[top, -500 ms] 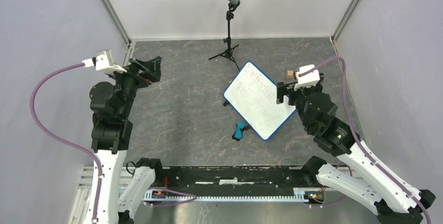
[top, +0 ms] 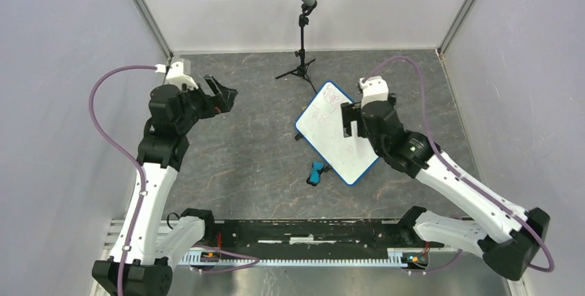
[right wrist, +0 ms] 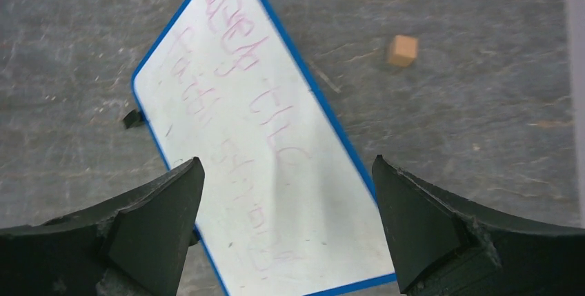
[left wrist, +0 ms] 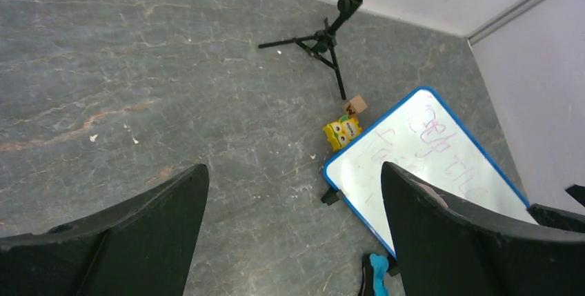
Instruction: Erase the whiteboard
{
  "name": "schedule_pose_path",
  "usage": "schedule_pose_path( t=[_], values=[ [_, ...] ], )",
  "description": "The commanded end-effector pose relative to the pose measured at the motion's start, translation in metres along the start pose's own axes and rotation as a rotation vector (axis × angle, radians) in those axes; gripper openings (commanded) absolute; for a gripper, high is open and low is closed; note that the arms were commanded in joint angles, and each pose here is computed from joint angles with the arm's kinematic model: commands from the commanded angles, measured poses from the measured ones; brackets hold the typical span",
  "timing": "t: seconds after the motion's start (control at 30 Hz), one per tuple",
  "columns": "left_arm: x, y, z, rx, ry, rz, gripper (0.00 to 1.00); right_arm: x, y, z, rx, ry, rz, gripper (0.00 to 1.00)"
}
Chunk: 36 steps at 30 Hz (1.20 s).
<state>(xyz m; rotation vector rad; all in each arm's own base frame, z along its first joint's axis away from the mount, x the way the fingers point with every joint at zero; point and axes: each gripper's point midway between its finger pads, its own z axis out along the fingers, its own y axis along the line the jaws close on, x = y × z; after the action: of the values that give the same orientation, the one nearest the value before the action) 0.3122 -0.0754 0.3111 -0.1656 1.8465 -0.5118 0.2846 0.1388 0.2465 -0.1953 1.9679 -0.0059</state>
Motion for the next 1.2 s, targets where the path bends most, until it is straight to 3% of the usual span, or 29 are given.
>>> schedule_pose_path(
  t=[0.0, 0.2, 0.37, 0.63, 0.77, 0.8, 1.17],
  values=[
    [0.017, -0.003, 0.005, 0.016, 0.032, 0.118, 1.00, 0.012, 0.050, 0.000, -0.162, 0.103, 0.077, 0.98],
    [0.035, -0.002, 0.002, -0.026, 0.051, 0.217, 1.00, 0.051, 0.139, -0.004, -0.306, 0.226, 0.107, 0.98],
    [0.041, -0.003, -0.004, -0.062, 0.050, 0.254, 1.00, 0.086, 0.179, -0.012, -0.322, 0.309, 0.183, 0.98],
    [0.048, -0.013, -0.014, -0.060, 0.045, 0.300, 1.00, 0.127, 0.169, -0.007, -0.156, 0.372, 0.320, 0.94],
    [0.050, -0.018, -0.015, -0.049, 0.047, 0.314, 1.00, 0.145, 0.157, -0.005, -0.058, 0.411, 0.384, 0.70],
    [0.051, -0.019, -0.015, -0.046, 0.048, 0.316, 1.00, 0.150, 0.159, -0.005, -0.058, 0.426, 0.392, 0.68],
    [0.049, -0.033, -0.027, -0.008, 0.074, 0.317, 1.00, 0.189, 0.162, 0.003, 0.081, 0.539, 0.390, 0.69]
  ],
)
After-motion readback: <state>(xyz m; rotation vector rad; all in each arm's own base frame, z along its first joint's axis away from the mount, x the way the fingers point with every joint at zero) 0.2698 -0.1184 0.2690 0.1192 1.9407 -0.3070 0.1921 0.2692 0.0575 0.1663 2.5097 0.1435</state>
